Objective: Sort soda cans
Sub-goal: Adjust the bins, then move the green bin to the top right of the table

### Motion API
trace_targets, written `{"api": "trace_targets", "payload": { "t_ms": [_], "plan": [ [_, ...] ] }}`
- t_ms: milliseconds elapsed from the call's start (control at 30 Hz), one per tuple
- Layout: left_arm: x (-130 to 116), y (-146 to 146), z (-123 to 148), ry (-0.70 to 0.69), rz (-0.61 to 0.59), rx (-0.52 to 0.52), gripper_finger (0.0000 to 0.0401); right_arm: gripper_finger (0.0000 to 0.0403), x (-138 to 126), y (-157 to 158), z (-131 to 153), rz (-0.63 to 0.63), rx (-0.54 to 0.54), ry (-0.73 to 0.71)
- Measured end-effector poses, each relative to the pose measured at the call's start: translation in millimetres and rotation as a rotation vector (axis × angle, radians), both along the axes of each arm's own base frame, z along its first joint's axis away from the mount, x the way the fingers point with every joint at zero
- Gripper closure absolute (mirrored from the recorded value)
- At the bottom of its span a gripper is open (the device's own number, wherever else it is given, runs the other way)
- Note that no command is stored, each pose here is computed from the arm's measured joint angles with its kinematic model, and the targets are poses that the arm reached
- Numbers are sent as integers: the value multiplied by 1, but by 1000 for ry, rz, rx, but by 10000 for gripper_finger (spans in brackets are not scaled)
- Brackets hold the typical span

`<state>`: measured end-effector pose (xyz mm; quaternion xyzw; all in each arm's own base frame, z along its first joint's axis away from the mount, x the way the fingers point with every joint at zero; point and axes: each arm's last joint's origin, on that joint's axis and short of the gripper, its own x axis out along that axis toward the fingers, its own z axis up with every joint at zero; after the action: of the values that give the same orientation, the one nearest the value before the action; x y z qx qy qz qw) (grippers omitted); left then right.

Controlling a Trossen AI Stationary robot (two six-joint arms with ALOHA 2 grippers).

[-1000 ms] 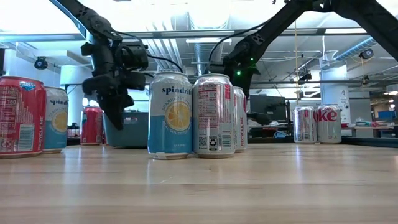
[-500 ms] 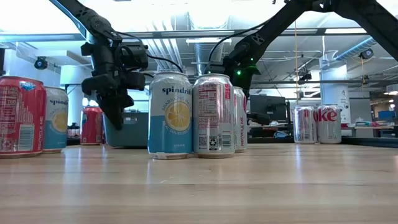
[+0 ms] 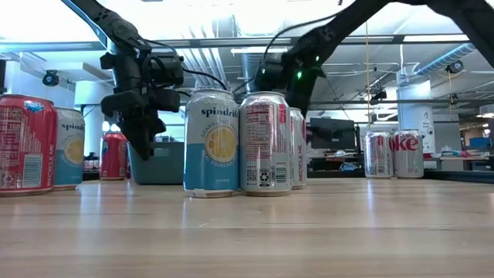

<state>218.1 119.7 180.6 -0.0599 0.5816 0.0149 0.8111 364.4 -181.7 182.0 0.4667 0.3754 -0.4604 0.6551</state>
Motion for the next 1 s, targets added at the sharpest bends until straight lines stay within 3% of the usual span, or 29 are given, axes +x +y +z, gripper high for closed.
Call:
{"api": "trace_targets", "payload": {
  "t_ms": [300, 500, 733, 1000],
  "plan": [
    [4, 1, 18, -19, 0, -20, 239, 158, -16, 16, 63, 52, -165, -62],
    [7, 0, 54, -107, -21, -118, 207, 139, -28, 76, 103, 239, -252, -10],
    [3, -8, 109, -375, -49, -184, 199, 138, -52, 198, 122, 371, -136, 34],
    [1, -15, 145, -805, -129, -185, 199, 138, -95, 315, 110, 232, 105, 119]
  ]
}}
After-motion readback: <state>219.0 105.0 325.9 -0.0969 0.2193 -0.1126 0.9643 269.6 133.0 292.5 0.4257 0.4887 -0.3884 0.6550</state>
